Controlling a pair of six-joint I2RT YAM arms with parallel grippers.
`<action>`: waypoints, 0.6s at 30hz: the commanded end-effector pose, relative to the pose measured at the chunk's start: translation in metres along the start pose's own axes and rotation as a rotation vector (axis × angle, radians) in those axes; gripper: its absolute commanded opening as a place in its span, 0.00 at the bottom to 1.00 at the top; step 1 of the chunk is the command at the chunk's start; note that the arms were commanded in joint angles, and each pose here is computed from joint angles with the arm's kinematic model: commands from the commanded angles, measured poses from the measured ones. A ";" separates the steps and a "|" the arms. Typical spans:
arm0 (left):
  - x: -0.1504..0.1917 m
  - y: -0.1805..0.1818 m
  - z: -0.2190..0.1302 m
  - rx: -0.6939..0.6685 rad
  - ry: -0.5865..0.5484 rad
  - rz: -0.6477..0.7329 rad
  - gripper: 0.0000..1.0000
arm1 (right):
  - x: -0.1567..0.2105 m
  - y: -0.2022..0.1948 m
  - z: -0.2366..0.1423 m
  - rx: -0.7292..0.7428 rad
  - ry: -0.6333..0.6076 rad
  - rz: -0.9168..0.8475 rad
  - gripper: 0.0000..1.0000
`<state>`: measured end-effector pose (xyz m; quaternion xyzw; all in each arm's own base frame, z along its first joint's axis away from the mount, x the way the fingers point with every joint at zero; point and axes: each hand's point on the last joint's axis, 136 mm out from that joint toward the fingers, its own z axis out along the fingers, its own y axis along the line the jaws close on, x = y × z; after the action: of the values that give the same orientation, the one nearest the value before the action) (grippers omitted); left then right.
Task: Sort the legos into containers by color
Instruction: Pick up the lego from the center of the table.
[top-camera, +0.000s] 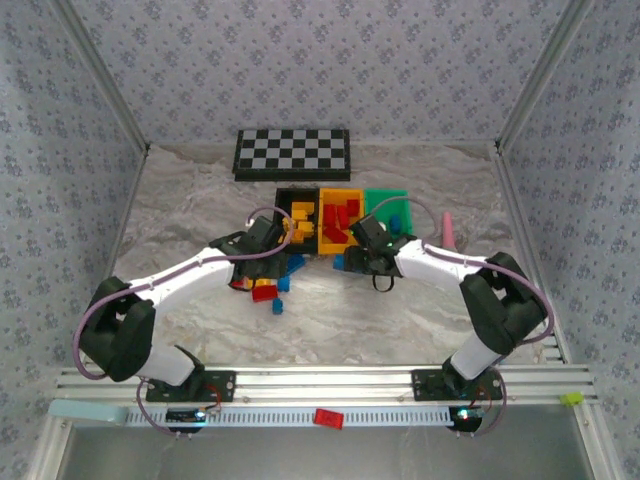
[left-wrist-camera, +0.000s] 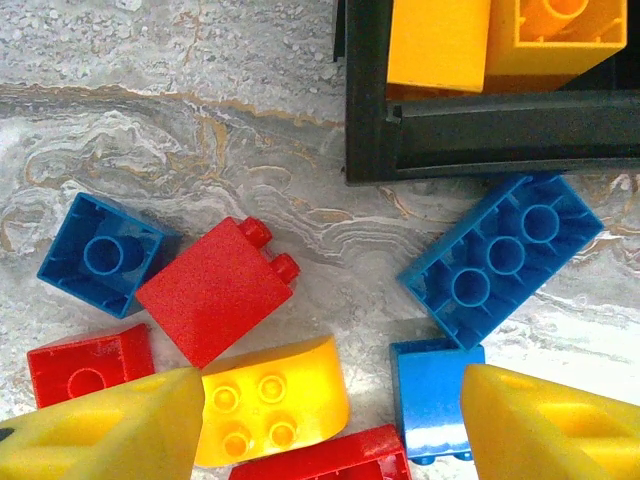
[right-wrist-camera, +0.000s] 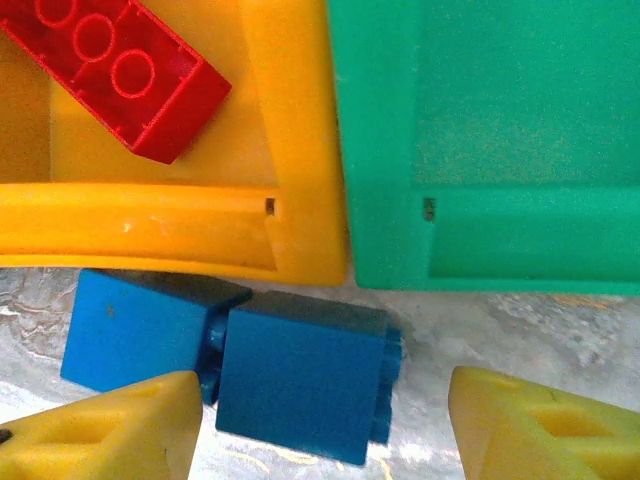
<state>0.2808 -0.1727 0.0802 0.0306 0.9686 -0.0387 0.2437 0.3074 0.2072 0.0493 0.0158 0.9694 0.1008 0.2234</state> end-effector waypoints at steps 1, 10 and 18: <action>-0.004 -0.005 -0.007 0.026 -0.030 -0.009 0.68 | -0.004 0.008 0.005 -0.024 0.010 -0.008 0.68; -0.005 -0.007 -0.005 0.028 -0.027 0.007 0.68 | 0.006 -0.013 0.020 0.024 0.034 0.011 0.57; -0.006 -0.010 -0.004 0.038 -0.026 0.005 0.68 | 0.012 -0.023 0.002 0.033 0.019 0.011 0.45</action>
<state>0.2830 -0.1762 0.0820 0.0318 0.9667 -0.0444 0.2502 0.3123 0.2037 0.0438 0.0210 0.9661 0.1142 0.2307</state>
